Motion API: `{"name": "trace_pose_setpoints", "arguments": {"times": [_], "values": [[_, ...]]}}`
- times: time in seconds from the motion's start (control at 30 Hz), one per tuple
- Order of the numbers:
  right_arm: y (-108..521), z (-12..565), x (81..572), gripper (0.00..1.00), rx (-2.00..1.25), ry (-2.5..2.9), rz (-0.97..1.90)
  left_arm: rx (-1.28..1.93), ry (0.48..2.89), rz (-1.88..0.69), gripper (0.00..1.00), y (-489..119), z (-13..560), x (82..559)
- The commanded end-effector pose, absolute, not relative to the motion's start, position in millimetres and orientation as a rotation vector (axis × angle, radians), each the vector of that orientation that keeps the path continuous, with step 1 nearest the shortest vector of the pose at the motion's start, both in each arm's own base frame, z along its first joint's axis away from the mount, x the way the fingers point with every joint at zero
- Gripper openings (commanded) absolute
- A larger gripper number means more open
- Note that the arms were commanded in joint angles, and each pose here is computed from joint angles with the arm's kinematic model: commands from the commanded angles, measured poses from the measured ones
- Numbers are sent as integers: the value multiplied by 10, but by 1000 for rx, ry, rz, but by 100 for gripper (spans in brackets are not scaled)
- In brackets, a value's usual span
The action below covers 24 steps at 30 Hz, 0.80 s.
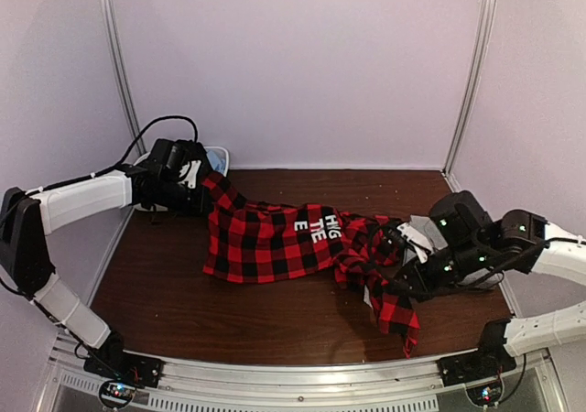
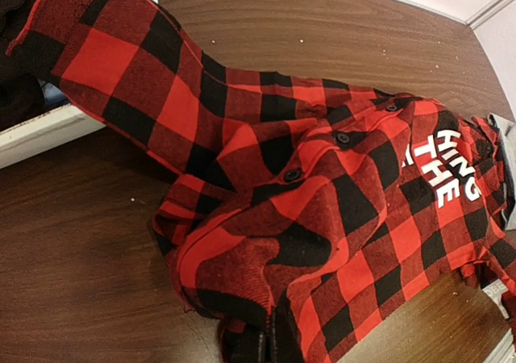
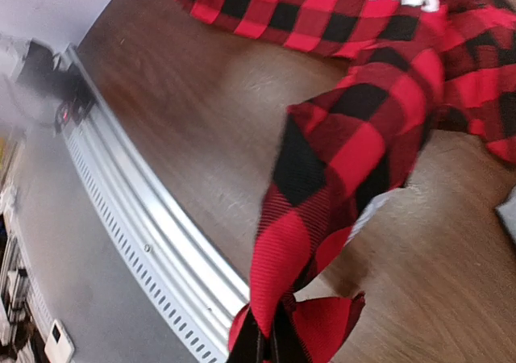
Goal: Fold and stack the long sleeve shirts
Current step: Flatten out the crumpled shirt at the center of the board.
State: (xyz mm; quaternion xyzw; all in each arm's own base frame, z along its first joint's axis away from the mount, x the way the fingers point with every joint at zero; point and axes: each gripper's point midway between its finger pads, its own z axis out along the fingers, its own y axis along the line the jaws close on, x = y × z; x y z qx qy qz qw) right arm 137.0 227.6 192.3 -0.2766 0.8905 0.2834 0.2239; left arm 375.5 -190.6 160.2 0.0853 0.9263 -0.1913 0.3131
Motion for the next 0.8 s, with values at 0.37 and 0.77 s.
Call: {"name": "trace_pose_setpoints", "arguments": {"times": [0.37,0.77], "values": [[3568,1459,1217,71,-1164,2393,839,177,2356,-434,0,-1762,1756,4041],[2725,1339,2598,74,-608,2499,574,134,2427,-393,0,-1478,1466,4105]]}}
